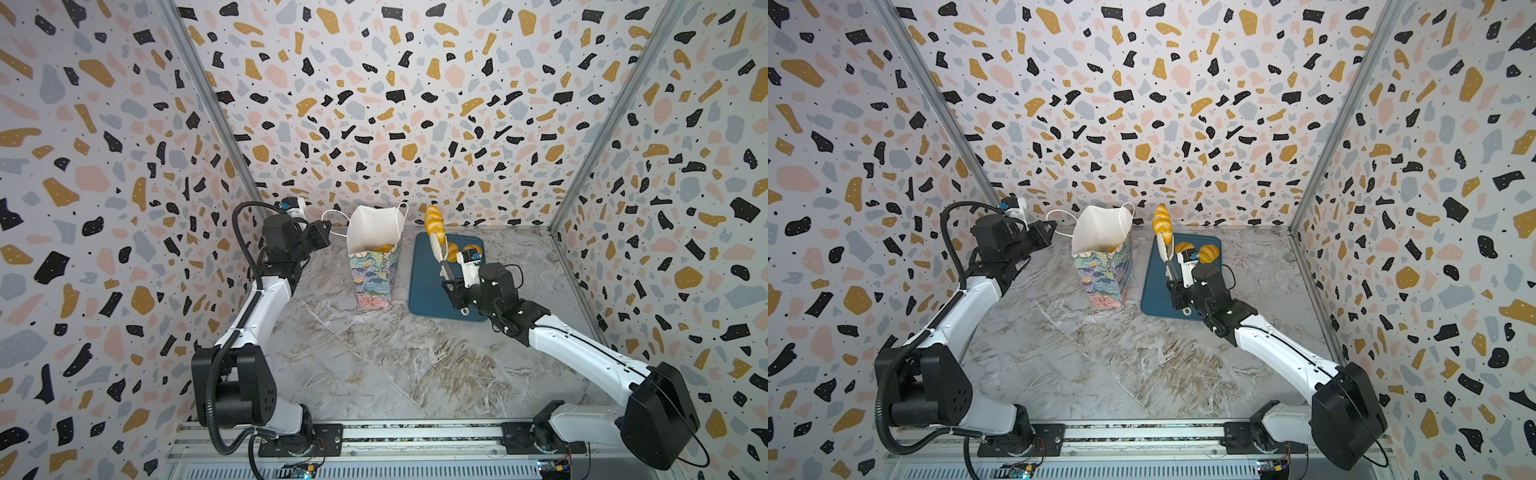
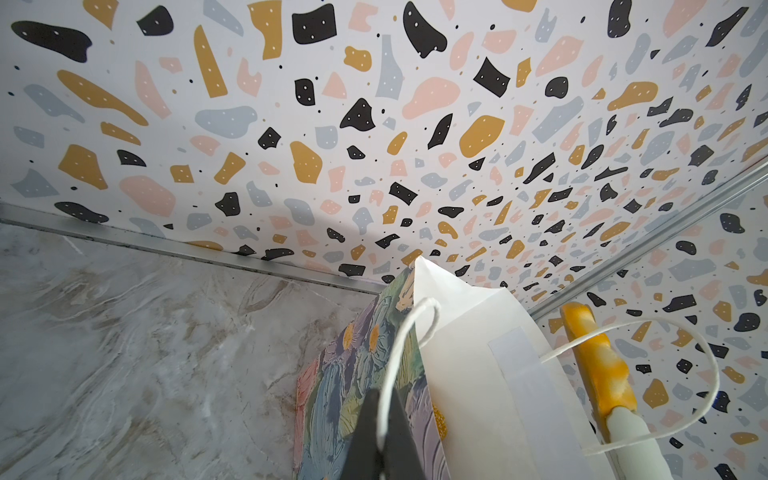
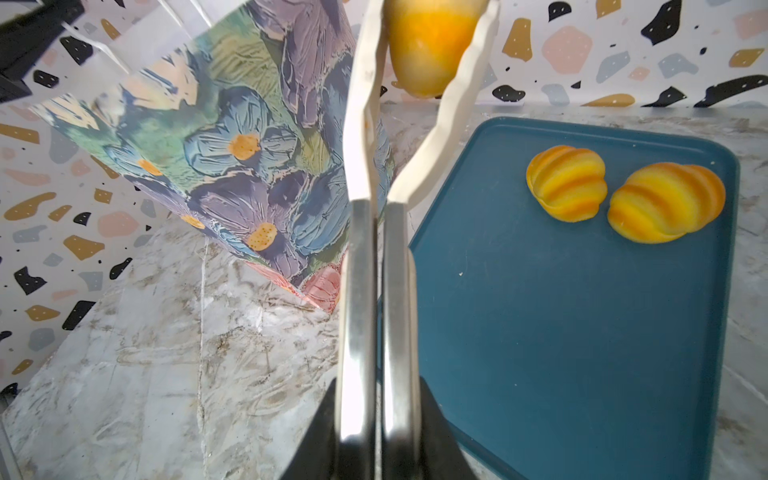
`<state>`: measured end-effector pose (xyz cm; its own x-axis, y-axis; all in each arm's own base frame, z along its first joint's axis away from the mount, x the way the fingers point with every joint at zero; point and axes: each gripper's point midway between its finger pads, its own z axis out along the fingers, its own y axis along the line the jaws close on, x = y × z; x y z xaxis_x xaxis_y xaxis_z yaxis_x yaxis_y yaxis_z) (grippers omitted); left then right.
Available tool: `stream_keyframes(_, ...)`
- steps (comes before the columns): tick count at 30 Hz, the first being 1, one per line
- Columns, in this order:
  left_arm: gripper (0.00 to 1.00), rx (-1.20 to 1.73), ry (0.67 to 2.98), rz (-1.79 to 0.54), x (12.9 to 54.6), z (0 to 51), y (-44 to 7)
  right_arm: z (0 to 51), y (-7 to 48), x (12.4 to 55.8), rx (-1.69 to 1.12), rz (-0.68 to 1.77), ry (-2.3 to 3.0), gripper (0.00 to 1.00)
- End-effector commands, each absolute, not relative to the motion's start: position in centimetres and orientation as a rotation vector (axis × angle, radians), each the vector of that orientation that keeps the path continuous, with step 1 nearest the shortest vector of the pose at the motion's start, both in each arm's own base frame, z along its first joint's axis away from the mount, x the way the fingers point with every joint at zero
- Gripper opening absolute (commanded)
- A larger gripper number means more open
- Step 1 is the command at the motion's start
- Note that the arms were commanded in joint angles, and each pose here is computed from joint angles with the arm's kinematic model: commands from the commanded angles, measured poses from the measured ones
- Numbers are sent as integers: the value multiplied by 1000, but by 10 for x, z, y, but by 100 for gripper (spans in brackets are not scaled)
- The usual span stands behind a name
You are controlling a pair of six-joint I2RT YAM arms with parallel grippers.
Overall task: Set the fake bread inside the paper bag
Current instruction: 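Lift the small croissant in the tongs off the tray with the right gripper, then carry the small croissant with the right gripper over the bag's opening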
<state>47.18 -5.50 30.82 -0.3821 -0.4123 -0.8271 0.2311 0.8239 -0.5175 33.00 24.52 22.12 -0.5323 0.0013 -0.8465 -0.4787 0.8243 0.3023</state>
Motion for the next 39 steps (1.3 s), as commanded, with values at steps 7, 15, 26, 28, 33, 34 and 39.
stream_keyframes(7,0,-106,1796,-683,469,320,-57,272,252,327,-350,707,1895,15)
stream_keyframes(15,0,-107,1795,-685,469,321,-57,291,260,320,-363,743,1850,15)
stream_keyframes(26,0,-106,1793,-685,468,321,-57,319,272,306,-391,764,1785,14)
stream_keyframes(28,0,-106,1794,-685,468,321,-57,324,275,303,-397,770,1775,14)
stream_keyframes(33,0,-105,1791,-686,467,322,-57,333,281,297,-411,777,1752,14)
stream_keyframes(34,0,-106,1792,-685,467,322,-57,335,282,296,-414,778,1746,15)
stream_keyframes(39,0,-106,1790,-685,467,322,-57,344,292,290,-437,792,1724,15)
